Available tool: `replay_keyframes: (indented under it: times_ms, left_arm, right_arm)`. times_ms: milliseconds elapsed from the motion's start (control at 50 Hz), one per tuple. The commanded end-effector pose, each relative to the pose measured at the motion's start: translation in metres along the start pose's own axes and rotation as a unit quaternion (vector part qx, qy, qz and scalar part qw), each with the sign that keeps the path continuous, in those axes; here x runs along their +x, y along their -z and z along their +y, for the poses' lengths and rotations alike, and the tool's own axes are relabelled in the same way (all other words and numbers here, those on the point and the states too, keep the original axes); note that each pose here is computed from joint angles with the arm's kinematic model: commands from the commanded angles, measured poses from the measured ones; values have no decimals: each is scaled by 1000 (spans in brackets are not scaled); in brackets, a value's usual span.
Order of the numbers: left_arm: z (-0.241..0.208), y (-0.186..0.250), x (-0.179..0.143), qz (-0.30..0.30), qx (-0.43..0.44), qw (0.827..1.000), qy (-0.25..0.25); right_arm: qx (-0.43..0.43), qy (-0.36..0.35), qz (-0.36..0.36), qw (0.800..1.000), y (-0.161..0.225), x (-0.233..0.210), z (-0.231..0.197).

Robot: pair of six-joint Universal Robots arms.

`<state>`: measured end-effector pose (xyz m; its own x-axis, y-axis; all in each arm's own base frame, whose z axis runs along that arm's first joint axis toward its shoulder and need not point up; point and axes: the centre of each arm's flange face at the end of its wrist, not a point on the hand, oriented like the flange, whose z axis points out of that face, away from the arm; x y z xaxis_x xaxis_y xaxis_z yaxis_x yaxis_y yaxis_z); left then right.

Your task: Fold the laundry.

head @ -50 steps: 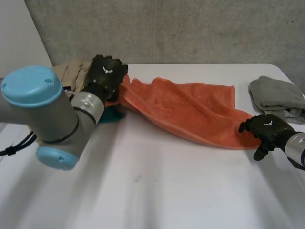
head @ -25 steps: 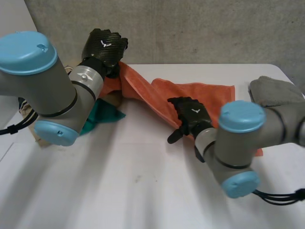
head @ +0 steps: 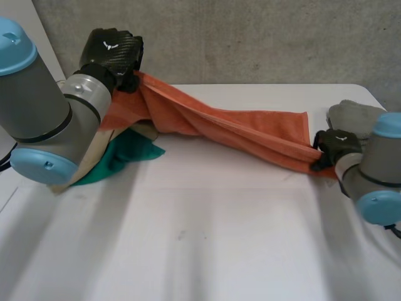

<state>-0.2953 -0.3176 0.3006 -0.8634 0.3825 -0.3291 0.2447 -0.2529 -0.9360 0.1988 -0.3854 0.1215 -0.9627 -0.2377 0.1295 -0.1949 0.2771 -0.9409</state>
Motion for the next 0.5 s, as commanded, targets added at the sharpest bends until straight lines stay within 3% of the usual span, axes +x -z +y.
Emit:
replay_keyframes:
  times_ms: [20,180,280,420,500]
  left_arm:
    - [21,7,6,14,-37,999,-1]
    - [42,30,16,46,-119,992,-1]
    - [14,59,6,54,-141,989,-2]
    - [-10,93,-1,65,-169,983,-5]
    - [-3,112,2,89,-213,972,-37]
  right_arm:
    - [-2,-1,-46,999,9,10,-17]
    - [56,54,-47,996,41,18,-78]
    - [63,152,-37,986,93,34,-131]
    - [13,283,-37,958,137,42,-150]
    - [-27,325,-54,944,147,41,-144]
